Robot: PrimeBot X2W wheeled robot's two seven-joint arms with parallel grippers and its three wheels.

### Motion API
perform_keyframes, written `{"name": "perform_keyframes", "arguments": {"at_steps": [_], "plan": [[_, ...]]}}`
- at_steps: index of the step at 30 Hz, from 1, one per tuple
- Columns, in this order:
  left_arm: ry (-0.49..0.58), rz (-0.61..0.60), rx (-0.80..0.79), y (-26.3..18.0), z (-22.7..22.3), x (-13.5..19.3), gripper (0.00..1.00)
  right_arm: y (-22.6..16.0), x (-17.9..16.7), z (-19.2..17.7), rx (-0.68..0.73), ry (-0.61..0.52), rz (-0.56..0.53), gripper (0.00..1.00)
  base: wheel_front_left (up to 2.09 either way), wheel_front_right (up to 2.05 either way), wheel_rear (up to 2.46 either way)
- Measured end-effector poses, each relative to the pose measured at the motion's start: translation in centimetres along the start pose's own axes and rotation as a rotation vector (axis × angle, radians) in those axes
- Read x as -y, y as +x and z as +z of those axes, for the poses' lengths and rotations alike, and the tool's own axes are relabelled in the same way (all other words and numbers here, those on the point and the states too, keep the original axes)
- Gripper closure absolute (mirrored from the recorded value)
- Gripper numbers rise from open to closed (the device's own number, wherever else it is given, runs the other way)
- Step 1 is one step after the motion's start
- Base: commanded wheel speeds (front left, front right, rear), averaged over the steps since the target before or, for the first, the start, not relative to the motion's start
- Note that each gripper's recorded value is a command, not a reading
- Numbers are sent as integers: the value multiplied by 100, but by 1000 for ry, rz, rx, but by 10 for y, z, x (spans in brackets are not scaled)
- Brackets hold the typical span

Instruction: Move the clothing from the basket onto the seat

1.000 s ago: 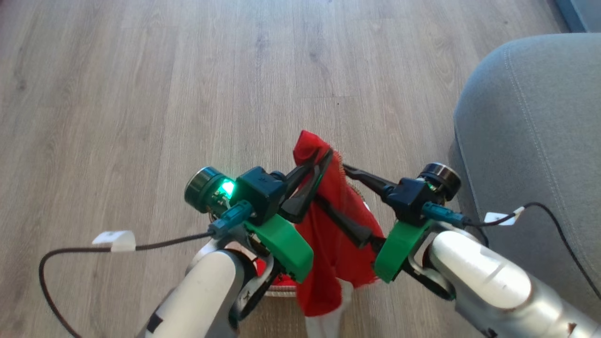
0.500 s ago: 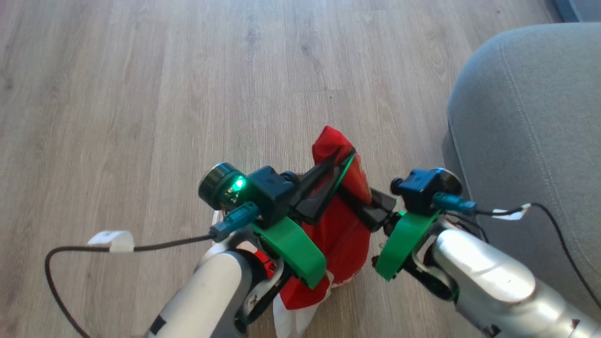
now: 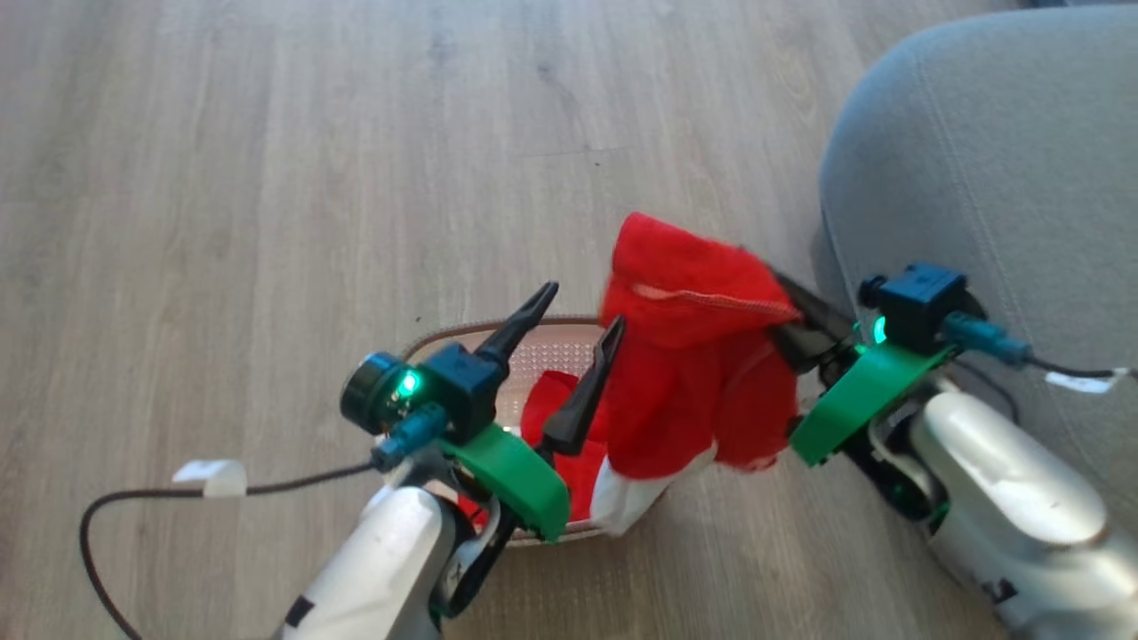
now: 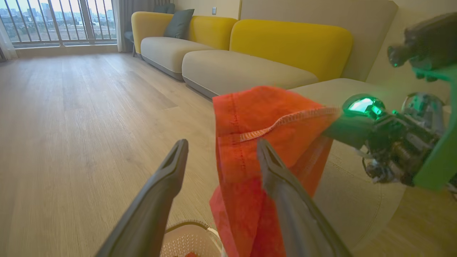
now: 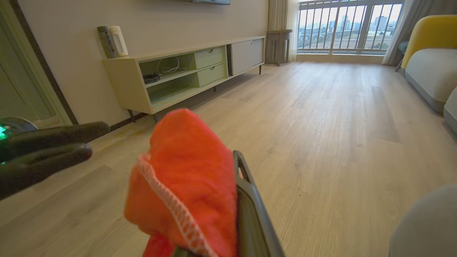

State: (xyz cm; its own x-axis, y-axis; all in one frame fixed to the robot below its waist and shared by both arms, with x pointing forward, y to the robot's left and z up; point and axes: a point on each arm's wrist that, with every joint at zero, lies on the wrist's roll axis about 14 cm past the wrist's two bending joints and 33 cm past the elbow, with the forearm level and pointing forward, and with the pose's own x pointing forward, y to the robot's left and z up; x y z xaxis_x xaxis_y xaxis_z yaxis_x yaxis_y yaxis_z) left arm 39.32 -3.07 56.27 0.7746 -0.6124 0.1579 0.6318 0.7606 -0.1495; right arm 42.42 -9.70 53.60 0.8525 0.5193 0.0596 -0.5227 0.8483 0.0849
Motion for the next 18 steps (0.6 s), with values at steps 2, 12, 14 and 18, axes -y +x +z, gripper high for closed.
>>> {"name": "perform_keyframes", "arguments": {"at_steps": [2, 12, 14, 18], "plan": [[2, -15, -8, 1, -11, 4, 0, -5, 12, 7, 17, -15, -33, 100, 0, 0, 0], [-55, -174, -77, 19, -56, 51, 0, -49, 77, 34, 60, -99, -226, 100, 0, 0, 0], [-64, -207, -80, 25, -60, 60, 0, -61, 89, 37, 59, -111, -267, 100, 0, 0, 0], [-82, -277, -95, 34, -69, 80, 0, -83, 110, 43, 58, -137, -344, 100, 0, 0, 0]]}}
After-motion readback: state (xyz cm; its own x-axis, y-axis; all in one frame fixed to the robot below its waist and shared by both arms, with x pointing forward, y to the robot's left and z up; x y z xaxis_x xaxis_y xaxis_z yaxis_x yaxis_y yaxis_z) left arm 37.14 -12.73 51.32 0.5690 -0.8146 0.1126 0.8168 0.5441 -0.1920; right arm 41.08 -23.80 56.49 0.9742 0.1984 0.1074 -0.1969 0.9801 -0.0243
